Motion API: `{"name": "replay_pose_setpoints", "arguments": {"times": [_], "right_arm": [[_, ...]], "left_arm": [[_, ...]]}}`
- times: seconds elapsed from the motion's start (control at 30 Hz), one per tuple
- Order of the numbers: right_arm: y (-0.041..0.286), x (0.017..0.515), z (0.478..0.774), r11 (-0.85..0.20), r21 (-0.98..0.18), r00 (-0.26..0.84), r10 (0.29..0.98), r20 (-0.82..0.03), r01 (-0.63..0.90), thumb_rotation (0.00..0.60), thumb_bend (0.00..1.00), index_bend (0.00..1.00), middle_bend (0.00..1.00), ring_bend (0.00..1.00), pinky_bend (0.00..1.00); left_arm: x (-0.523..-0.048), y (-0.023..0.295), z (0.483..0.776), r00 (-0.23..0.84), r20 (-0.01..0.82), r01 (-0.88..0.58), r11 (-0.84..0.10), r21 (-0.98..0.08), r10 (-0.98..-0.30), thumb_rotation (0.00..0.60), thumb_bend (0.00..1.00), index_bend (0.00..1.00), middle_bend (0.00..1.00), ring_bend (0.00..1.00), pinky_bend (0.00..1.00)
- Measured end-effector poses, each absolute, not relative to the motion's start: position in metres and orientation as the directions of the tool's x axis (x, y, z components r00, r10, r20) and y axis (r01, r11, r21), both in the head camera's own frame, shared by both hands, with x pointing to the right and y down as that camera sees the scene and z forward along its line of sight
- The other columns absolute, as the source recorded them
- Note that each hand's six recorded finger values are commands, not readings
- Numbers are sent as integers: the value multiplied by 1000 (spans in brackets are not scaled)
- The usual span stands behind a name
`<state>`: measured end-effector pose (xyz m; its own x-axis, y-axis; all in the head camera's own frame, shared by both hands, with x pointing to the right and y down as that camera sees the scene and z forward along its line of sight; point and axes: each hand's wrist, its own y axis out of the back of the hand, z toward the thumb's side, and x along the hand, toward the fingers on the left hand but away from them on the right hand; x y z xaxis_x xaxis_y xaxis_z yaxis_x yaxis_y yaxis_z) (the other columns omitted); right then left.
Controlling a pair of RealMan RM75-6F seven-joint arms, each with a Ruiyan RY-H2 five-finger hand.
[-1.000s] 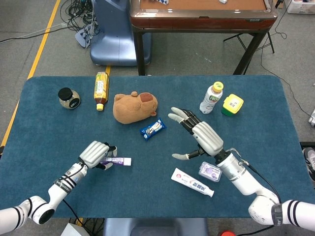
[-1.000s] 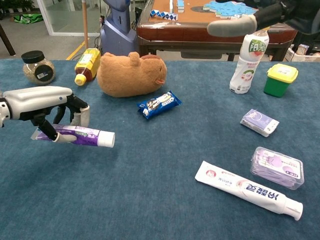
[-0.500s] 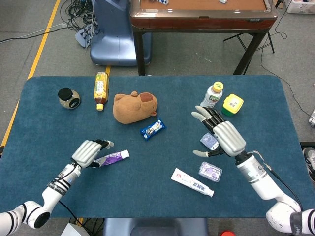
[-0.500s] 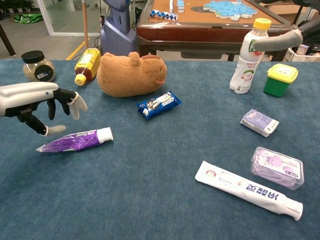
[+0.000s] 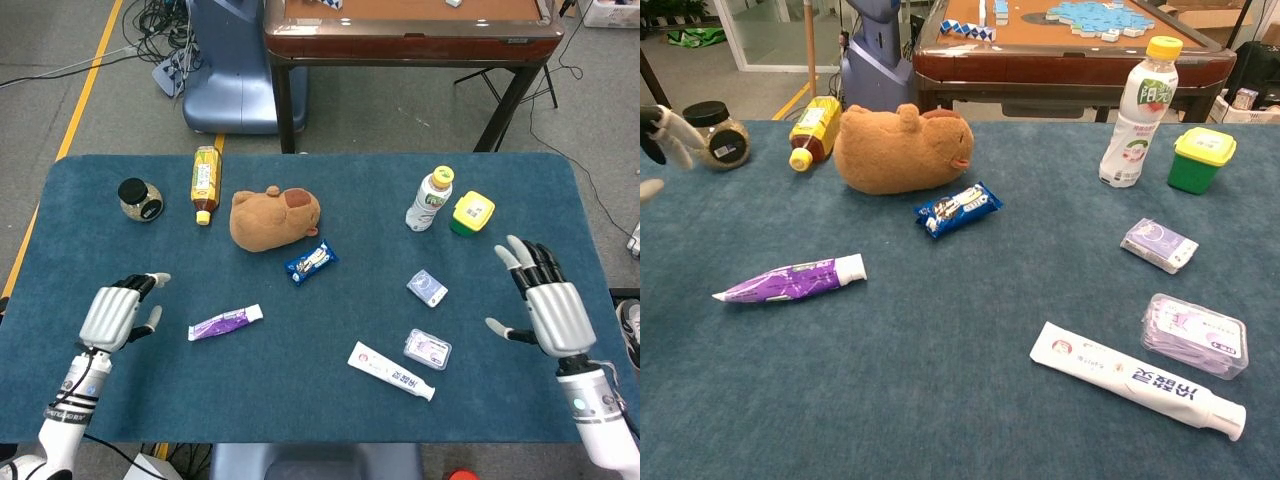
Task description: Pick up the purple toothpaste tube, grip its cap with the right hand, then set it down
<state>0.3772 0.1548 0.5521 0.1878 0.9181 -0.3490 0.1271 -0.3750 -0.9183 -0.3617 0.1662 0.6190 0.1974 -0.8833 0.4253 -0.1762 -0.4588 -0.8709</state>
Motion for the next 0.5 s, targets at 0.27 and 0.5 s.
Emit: {"name": "replay_pose_setpoints", "arguments": {"times": [0.27,0.5], "right_arm": [[193,418,551,-373,-923,36,928,-371,96,600,81,0,2,0,0],[210,434,549,-405,-910,-52,910,-411,95,600,104,0,3,0,0]], "left_arm": [[-387,193,596,113,367,-65,-376,-925,-923,600,430,276,333,297,407],[-393,212,589,84,368,-24,-371,-928,-926,600,430,281,334,296,406]]}}
